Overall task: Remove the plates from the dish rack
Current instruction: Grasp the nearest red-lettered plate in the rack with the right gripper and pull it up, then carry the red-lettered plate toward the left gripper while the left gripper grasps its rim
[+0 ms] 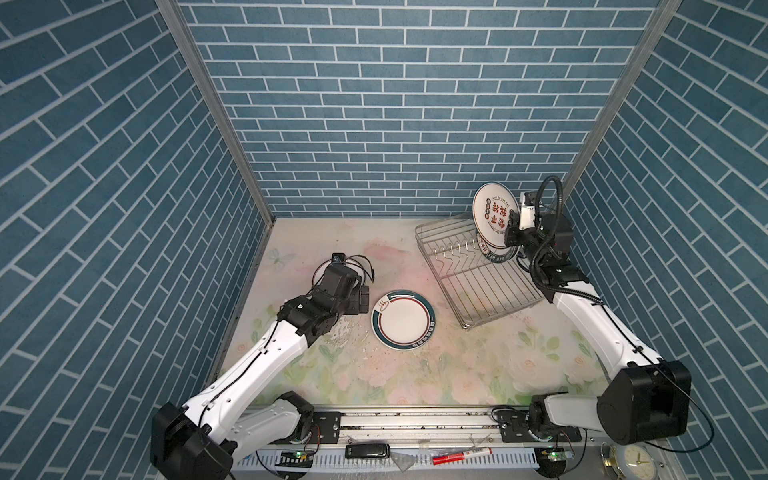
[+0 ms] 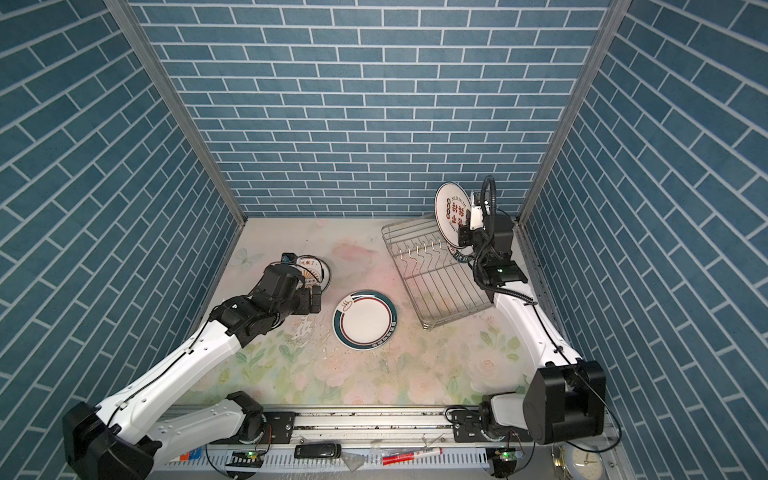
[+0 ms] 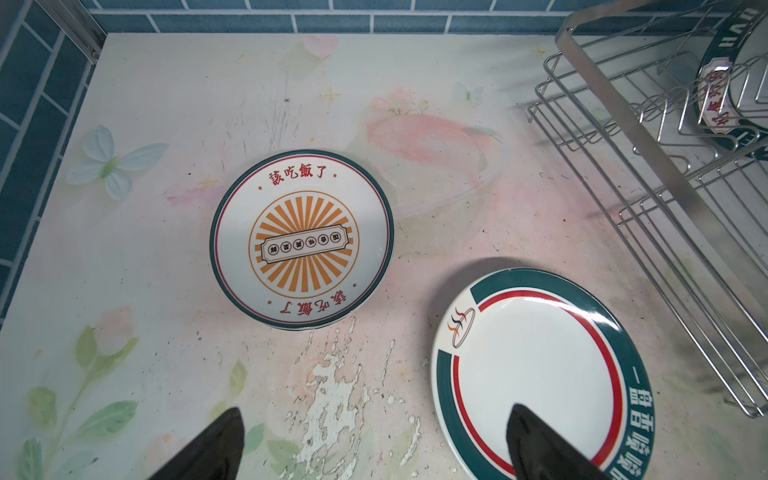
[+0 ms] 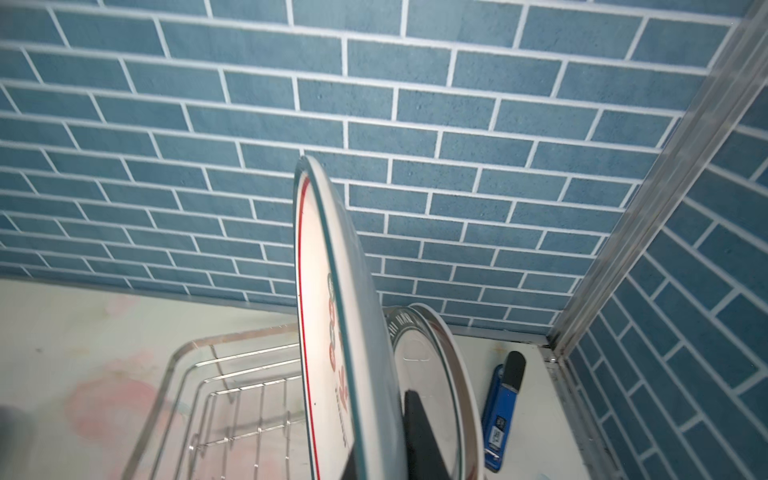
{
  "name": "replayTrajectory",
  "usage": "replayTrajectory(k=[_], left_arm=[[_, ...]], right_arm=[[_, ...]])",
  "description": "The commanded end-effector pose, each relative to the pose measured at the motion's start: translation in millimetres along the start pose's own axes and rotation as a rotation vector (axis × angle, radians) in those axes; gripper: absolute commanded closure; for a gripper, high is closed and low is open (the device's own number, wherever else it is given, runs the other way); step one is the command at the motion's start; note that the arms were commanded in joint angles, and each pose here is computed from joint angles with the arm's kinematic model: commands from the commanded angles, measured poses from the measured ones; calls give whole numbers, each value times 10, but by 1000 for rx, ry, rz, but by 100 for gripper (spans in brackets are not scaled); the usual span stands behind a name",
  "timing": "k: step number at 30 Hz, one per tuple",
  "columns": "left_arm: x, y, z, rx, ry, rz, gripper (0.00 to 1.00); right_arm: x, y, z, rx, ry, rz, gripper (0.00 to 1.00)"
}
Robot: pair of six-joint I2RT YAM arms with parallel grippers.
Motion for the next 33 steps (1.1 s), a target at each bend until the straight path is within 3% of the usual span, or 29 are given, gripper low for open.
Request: replayTrajectory(k=[1, 6, 15, 19, 26, 33], left_arm=[[-81, 1, -27, 22, 15, -34, 1], [-150, -6, -39, 31, 54, -86, 1], [-381, 5, -300, 205, 129, -177, 1], [-487, -16, -529, 342, 135, -182, 1], [-544, -76, -728, 463, 160, -178, 1], [-517, -75, -754, 491, 158, -169, 1]], right_arm=[[-200, 174, 94, -100, -306, -188, 100], [60, 278, 143, -185, -621, -173, 100], [535, 188, 535, -430, -1103, 169, 100], [818, 115, 762, -495, -1242, 368, 100], [932, 135, 1090, -577, -1274, 494, 100], [1009, 116, 1481, -644, -1262, 601, 100]])
Point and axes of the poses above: each gripper's point midway between its finger pads, its own y axis back along the fingers, its own z axis along the line the jaws close on, x = y × z, the point moved 4 cm from there along y, back along the fingers, and after that the axes turned 2 degrees about -y, right-handed, at the moved point
